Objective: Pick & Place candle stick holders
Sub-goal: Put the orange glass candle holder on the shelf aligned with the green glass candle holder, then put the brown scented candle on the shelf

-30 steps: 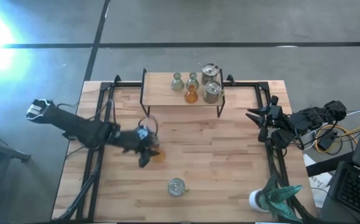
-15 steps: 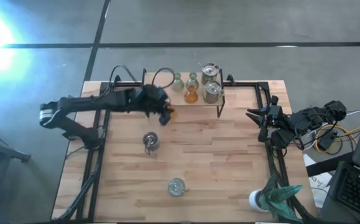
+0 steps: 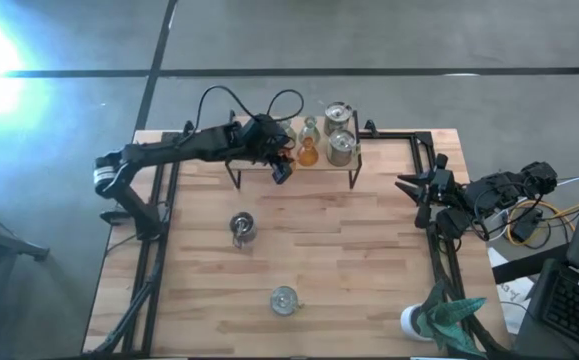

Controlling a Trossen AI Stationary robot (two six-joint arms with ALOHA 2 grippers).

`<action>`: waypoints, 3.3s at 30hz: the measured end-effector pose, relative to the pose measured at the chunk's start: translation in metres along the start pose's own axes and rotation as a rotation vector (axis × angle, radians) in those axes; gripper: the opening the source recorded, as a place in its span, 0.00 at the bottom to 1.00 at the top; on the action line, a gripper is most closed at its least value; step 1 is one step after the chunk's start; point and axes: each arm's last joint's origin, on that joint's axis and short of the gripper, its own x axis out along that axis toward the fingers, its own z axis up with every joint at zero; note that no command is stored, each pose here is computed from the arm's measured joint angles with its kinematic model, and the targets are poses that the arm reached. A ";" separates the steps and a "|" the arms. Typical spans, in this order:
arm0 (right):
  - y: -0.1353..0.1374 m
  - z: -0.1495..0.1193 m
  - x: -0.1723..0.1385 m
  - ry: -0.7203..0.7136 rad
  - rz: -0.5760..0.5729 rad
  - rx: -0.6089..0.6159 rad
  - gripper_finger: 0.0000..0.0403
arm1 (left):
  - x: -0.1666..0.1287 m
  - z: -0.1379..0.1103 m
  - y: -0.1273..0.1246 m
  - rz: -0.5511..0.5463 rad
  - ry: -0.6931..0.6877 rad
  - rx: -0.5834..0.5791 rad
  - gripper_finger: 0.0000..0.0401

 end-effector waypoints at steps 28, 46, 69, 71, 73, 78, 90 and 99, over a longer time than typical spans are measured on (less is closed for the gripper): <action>0.000 0.000 0.000 0.000 0.000 0.000 0.17 | 0.011 0.007 0.039 0.025 -0.004 -0.048 0.41; 0.000 0.000 0.000 0.000 0.000 0.000 0.22 | 0.013 0.004 0.038 -0.020 0.014 -0.049 0.45; 0.000 0.000 0.000 0.000 0.000 -0.001 0.18 | 0.013 0.010 0.037 -0.050 -0.055 -0.045 0.49; 0.000 0.000 0.000 0.000 0.000 -0.001 0.19 | 0.013 0.010 0.037 -0.050 -0.056 -0.041 0.52; 0.000 0.000 0.000 0.000 0.000 -0.001 0.20 | 0.013 0.010 0.037 -0.049 -0.056 -0.033 0.56; 0.000 0.000 0.000 0.000 0.000 0.000 0.22 | 0.013 0.010 0.037 -0.047 -0.056 -0.026 0.68; 0.000 0.000 0.000 0.000 0.001 -0.001 0.19 | -0.017 0.024 0.036 -0.044 -0.077 0.019 0.79; 0.000 0.000 0.000 0.000 0.000 -0.001 0.16 | -0.086 0.031 0.022 -0.028 0.023 0.038 0.78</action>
